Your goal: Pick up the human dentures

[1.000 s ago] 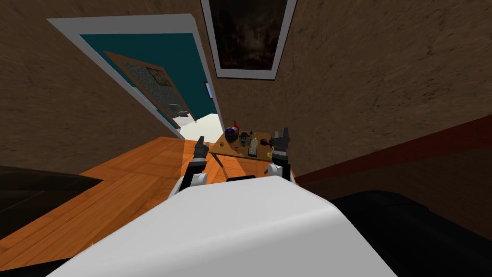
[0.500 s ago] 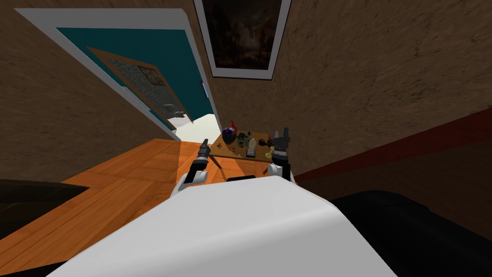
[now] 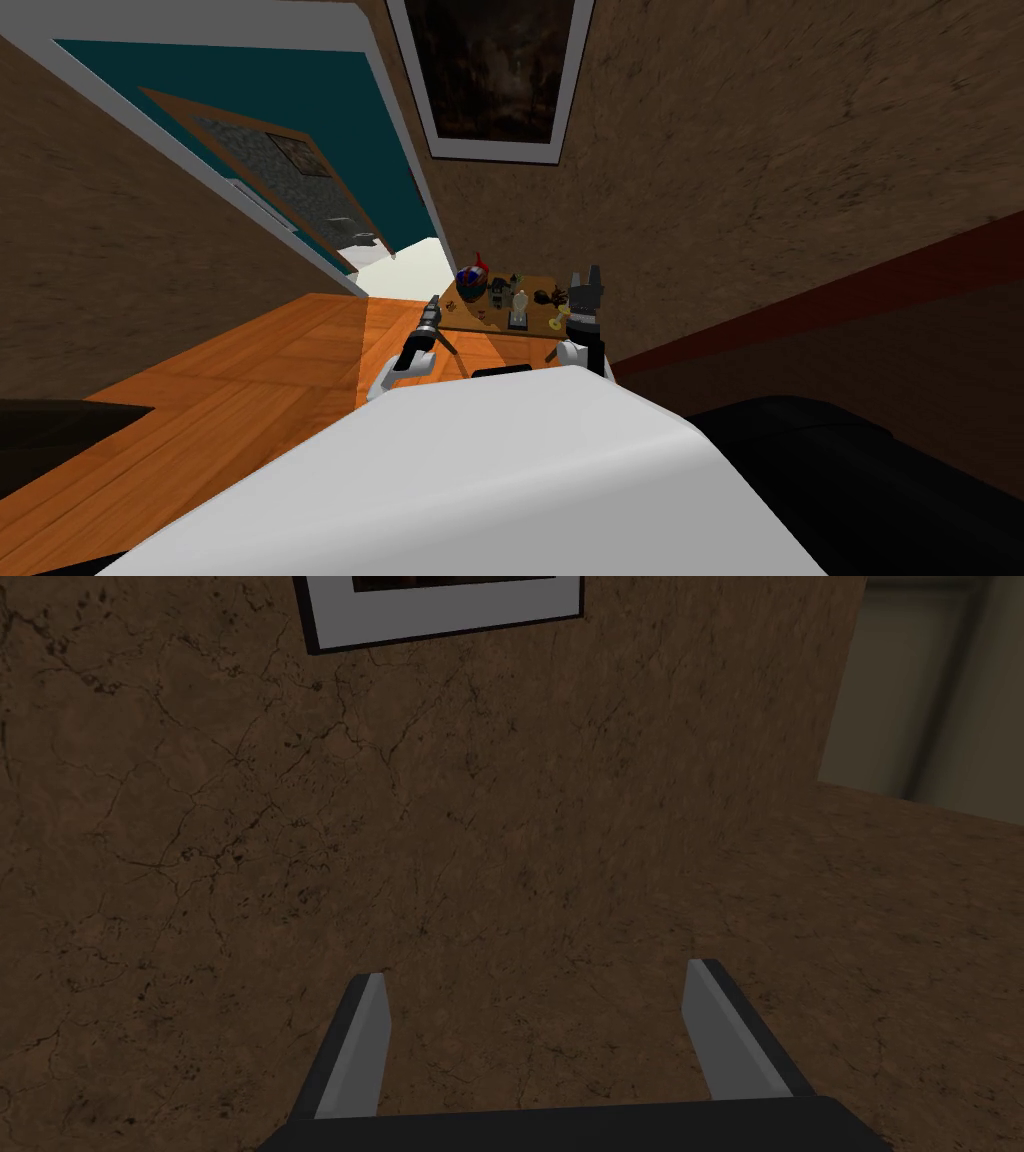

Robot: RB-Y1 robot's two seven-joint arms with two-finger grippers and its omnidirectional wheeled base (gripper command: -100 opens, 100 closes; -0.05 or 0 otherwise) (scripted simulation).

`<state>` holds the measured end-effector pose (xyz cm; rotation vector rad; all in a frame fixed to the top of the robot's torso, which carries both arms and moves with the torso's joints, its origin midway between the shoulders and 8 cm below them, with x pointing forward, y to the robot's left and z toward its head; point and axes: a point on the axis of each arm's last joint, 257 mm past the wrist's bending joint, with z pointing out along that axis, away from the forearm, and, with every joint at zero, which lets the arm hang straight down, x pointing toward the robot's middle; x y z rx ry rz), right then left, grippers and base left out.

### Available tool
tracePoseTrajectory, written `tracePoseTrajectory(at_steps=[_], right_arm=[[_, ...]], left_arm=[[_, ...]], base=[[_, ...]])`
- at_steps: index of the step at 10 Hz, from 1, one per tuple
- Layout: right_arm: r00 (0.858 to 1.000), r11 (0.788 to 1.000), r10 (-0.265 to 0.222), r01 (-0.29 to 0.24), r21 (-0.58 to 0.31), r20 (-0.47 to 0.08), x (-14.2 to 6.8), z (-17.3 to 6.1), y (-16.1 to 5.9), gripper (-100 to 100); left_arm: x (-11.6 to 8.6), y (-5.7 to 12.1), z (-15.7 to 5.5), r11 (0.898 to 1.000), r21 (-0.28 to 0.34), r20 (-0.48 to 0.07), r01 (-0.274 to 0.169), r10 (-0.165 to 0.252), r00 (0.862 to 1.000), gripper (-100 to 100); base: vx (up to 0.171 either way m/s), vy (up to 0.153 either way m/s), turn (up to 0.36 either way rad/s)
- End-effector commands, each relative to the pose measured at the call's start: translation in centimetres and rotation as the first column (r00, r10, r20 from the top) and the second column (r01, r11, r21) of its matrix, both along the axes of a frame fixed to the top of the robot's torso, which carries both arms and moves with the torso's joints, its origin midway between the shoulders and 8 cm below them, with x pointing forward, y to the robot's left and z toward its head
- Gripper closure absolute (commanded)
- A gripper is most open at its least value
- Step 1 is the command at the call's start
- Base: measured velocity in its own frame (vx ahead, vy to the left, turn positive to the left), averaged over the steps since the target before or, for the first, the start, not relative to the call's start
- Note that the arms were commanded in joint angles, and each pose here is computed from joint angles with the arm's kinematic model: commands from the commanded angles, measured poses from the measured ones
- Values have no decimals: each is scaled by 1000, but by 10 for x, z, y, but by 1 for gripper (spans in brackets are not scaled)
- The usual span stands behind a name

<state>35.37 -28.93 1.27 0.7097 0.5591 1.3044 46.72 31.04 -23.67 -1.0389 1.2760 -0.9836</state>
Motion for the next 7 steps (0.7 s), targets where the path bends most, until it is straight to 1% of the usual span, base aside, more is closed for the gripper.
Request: tracePoseTrajectory(at_steps=[1, 2, 3, 5, 6, 7], right_arm=[[1000, 1000, 0, 0, 0, 0, 0, 0, 0, 0], [1000, 1000, 0, 0, 0, 0, 0, 0, 0, 0], [1000, 1000, 0, 0, 0, 0, 0, 0, 0, 0], [1000, 1000, 0, 0, 0, 0, 0, 0, 0, 0], [1000, 1000, 0, 0, 0, 0, 0, 0, 0, 0], [1000, 1000, 0, 0, 0, 0, 0, 0, 0, 0]], left_arm=[[5, 5, -20, 1000, 1, -51, -13, 13, 999, -100], [9, 8, -32, 1000, 1, -86, -22, 22, 996, -100], [9, 8, -35, 1000, 1, -93, -23, 23, 995, -100], [14, 15, -65, 999, 2, -176, -44, 44, 983, -100], [14, 15, -65, 999, 2, -176, -44, 44, 983, -100], [16, 19, -80, 999, 3, -216, -54, 53, 975, -100]], base=[[28, -21, -40], [40, -27, -78], [29, -22, -29], [31, -29, -58], [29, -27, -22], [28, -22, -41]])
